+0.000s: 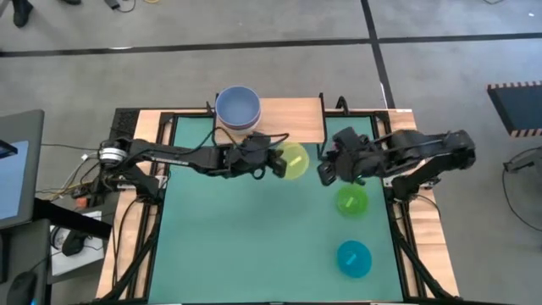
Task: Place and stack bowls onto a shelf
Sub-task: Put the small yellow bowl on the shelf
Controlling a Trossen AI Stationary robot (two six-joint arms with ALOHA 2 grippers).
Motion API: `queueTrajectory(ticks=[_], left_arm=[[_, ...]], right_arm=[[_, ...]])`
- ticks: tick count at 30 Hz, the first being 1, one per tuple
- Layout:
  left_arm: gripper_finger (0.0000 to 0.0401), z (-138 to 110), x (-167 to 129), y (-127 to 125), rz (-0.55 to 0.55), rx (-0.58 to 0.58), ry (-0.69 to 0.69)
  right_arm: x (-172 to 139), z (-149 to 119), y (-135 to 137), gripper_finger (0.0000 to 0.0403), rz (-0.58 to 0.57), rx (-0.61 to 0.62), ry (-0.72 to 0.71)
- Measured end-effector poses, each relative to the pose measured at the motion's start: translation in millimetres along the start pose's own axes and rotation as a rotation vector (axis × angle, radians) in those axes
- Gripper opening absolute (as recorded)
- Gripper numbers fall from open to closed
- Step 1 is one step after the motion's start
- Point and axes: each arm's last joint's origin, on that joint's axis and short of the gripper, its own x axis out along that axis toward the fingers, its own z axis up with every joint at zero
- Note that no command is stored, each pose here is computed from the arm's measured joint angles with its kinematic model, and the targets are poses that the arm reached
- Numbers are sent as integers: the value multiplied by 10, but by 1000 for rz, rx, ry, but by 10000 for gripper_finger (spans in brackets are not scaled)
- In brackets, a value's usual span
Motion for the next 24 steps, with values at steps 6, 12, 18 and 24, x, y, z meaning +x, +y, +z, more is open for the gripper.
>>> queueTrajectory(ticks=[6,12,18,24], left_arm=[[0,140,213,-122,136,-45,-130],[0,310,332,-308,268,149,-247],[0,429,538,-401,327,409,-259],[0,588,730,-291,328,546,-189]], right_arm=[[-109,42,-251,152,-55,-61,30],[-109,99,-390,152,-109,-157,49],[-122,177,-508,152,-132,-224,41],[-133,225,-576,152,-142,-256,32]])
